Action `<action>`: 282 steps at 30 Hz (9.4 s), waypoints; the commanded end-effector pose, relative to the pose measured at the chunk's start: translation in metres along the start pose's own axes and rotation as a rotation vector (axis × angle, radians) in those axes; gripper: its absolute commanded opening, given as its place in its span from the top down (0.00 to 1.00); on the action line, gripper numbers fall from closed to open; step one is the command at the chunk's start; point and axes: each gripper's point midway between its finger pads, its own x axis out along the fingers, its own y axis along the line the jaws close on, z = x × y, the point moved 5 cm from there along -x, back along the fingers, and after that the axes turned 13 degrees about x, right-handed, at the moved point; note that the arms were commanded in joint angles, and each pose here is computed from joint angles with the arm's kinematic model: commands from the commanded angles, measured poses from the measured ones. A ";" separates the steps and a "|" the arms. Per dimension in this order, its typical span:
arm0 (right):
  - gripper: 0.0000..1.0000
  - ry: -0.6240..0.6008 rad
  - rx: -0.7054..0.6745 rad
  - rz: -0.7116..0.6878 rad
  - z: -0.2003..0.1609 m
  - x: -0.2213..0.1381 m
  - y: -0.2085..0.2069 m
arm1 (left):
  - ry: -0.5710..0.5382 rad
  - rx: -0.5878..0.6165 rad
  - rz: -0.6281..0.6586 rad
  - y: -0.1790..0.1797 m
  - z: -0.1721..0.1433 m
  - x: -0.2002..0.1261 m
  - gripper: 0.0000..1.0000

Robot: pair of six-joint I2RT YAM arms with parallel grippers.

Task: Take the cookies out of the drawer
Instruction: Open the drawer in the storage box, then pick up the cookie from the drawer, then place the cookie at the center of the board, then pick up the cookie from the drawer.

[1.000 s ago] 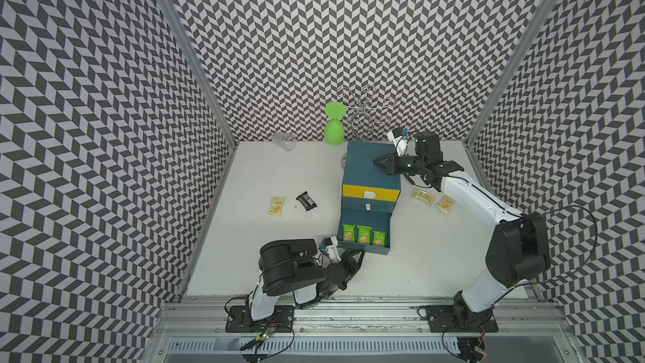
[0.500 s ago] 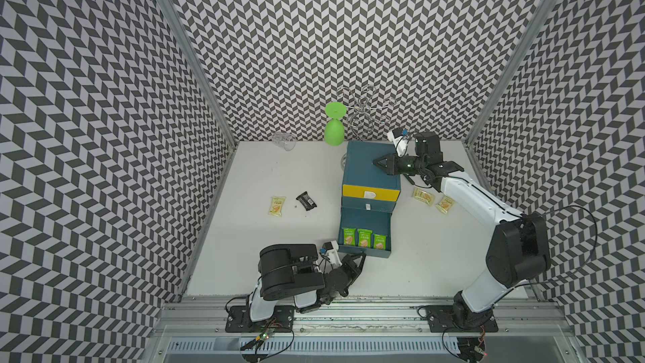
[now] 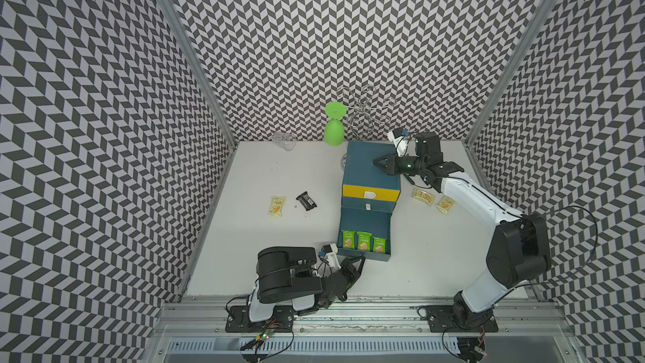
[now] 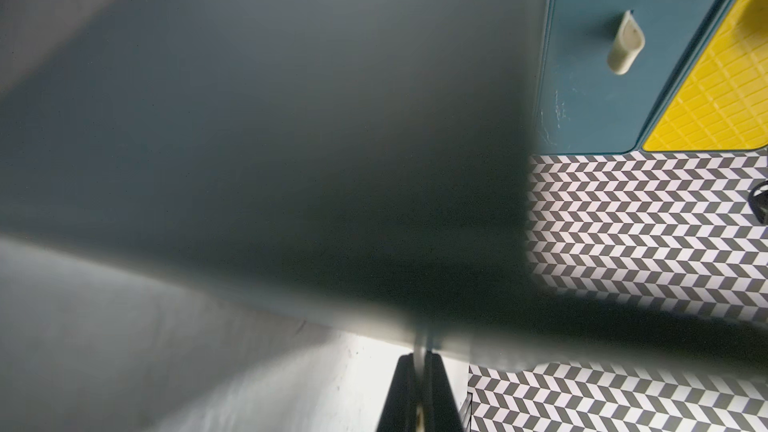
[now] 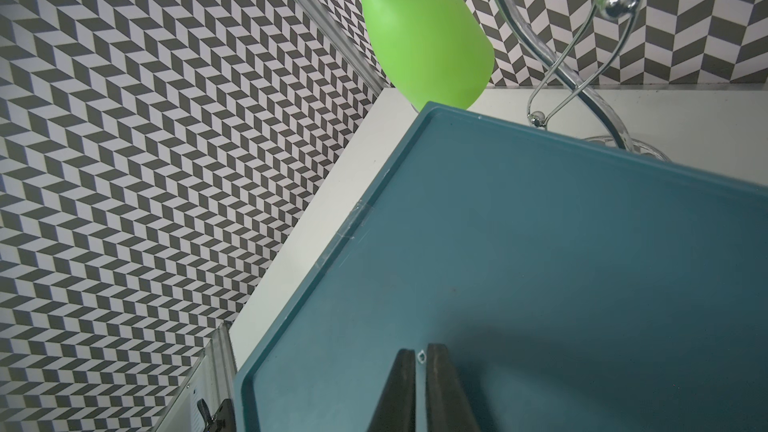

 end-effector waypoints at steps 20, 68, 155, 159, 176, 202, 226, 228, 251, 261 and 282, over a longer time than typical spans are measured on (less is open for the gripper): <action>0.72 0.153 0.140 -0.147 -0.042 0.008 -0.043 | 0.061 0.172 0.211 0.010 0.003 -0.026 0.33; 0.43 -0.126 0.028 -0.106 0.004 -0.090 0.028 | 0.663 1.181 0.455 -0.120 0.043 0.056 0.35; 0.42 -0.085 0.040 -0.062 -0.016 -0.085 0.022 | 0.709 1.066 0.687 -0.091 0.070 0.084 0.71; 0.42 -0.084 0.040 -0.062 -0.016 -0.084 0.022 | 0.689 1.074 0.685 -0.099 0.075 0.080 0.71; 0.41 -0.092 0.028 -0.074 -0.003 -0.084 0.025 | 0.662 1.059 0.543 -0.151 0.081 0.020 0.71; 0.41 0.101 0.006 -0.026 -0.104 -0.120 0.085 | 0.409 0.732 0.844 0.005 0.261 -0.048 0.66; 0.39 0.317 0.002 -0.163 -0.194 -0.130 0.101 | 0.256 0.721 0.696 -0.018 0.265 -0.054 0.17; 0.39 0.349 0.018 -0.175 -0.208 -0.125 0.102 | 0.245 0.763 0.635 -0.041 0.253 -0.058 0.16; 0.38 0.385 0.134 -0.468 -0.253 -0.029 0.056 | 0.528 0.981 0.483 -0.058 0.148 -0.013 0.30; 0.37 0.378 0.129 -0.554 -0.259 -0.017 0.037 | 0.575 0.990 0.558 -0.032 0.132 0.006 0.37; 0.35 0.439 0.084 -0.736 -0.262 -0.016 -0.012 | 0.568 0.948 0.570 -0.024 0.114 0.039 0.56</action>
